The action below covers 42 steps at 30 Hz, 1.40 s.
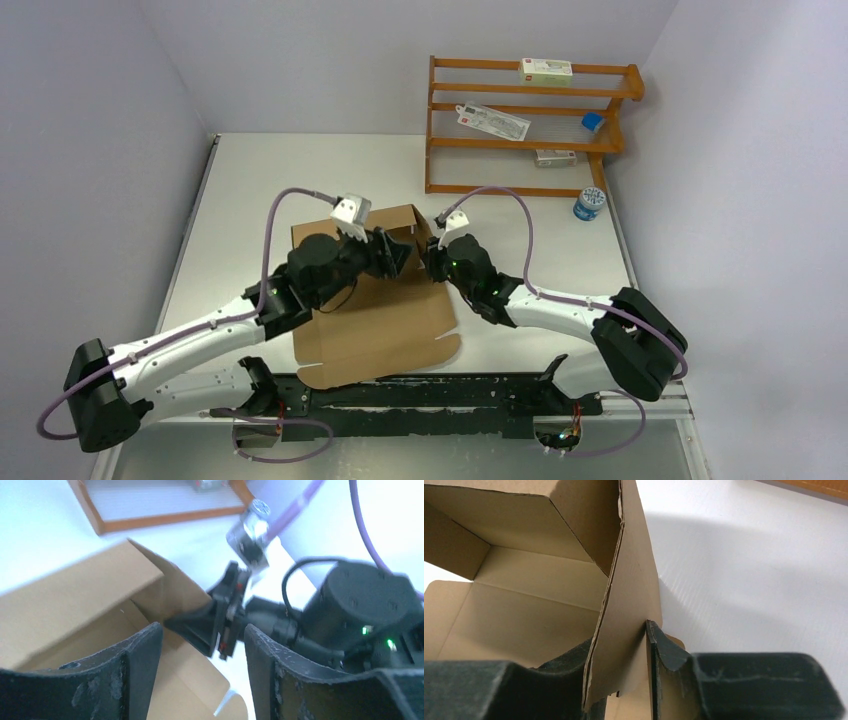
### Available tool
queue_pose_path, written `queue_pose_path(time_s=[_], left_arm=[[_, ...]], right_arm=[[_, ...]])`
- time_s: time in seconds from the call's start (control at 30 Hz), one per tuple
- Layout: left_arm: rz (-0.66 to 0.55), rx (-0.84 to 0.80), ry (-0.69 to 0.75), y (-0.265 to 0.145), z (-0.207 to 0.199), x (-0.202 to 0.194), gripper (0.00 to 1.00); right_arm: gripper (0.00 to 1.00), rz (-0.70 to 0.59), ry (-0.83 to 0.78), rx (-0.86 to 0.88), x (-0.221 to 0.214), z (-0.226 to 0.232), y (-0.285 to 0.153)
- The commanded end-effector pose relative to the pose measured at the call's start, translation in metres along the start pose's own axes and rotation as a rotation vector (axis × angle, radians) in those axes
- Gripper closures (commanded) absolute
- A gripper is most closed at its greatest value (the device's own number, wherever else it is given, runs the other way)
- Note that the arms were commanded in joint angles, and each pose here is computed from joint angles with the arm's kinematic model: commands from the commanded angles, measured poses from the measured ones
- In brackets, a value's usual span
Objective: Fold the paper box
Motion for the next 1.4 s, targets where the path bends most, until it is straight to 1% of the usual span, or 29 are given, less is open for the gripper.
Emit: queue_pose_path(time_s=[0.0, 0.07, 0.17, 0.27, 0.33, 0.43, 0.6, 0.8, 0.93, 1.07, 1.13, 1.27, 1.37], left_arm=[[0.103, 0.158, 0.187, 0.003, 0.037, 0.013, 0.32], [0.105, 0.195, 0.205, 0.009, 0.05, 0.025, 0.3], [0.098, 0.239, 0.191, 0.02, 0.073, 0.035, 0.28], [0.091, 0.252, 0.216, 0.032, 0.084, 0.042, 0.26], [0.114, 0.244, 0.23, 0.043, 0.089, 0.043, 0.24], [0.136, 0.189, 0.232, 0.056, 0.09, 0.038, 0.23], [0.181, 0.206, 0.251, 0.069, 0.108, 0.022, 0.23], [0.235, 0.161, 0.286, 0.075, 0.108, 0.002, 0.23], [0.224, 0.133, 0.275, 0.076, 0.104, -0.005, 0.24], [0.221, 0.153, 0.272, 0.072, 0.108, -0.011, 0.24], [0.217, 0.156, 0.271, 0.071, 0.109, -0.012, 0.24], [0.227, 0.168, 0.258, 0.068, 0.111, -0.017, 0.25], [0.212, 0.194, 0.257, 0.063, 0.114, -0.016, 0.26]], right_arm=[[0.69, -0.019, -0.005, 0.013, 0.005, 0.001, -0.002], [0.69, -0.01, -0.009, 0.021, 0.003, 0.002, -0.002], [0.69, -0.003, -0.009, 0.037, 0.002, 0.005, -0.002], [0.69, -0.003, -0.012, 0.051, 0.002, 0.007, -0.003], [0.69, -0.004, -0.014, 0.059, 0.003, 0.008, -0.003], [0.69, 0.003, -0.022, 0.071, 0.002, 0.01, -0.003], [0.69, 0.013, -0.034, 0.103, -0.001, 0.014, -0.003], [0.69, 0.023, -0.036, 0.154, -0.001, 0.024, -0.004], [0.67, 0.042, -0.047, 0.224, -0.002, 0.036, -0.004], [0.63, 0.065, -0.077, 0.312, -0.002, 0.052, -0.007], [0.59, 0.066, -0.093, 0.353, 0.0, 0.058, -0.009], [0.52, 0.071, -0.111, 0.402, 0.007, 0.064, -0.015], [0.49, 0.08, -0.145, 0.429, 0.011, 0.066, -0.021]])
Point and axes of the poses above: each gripper's point midway between its finger pads, its own y axis out along the fingers, its own z axis along the line the jaws close on, x = y × z, the point moved 1 cm from there along -y, back along the fingers, and after that the axes turned 13 degrees about y, right-handed, at the moved point
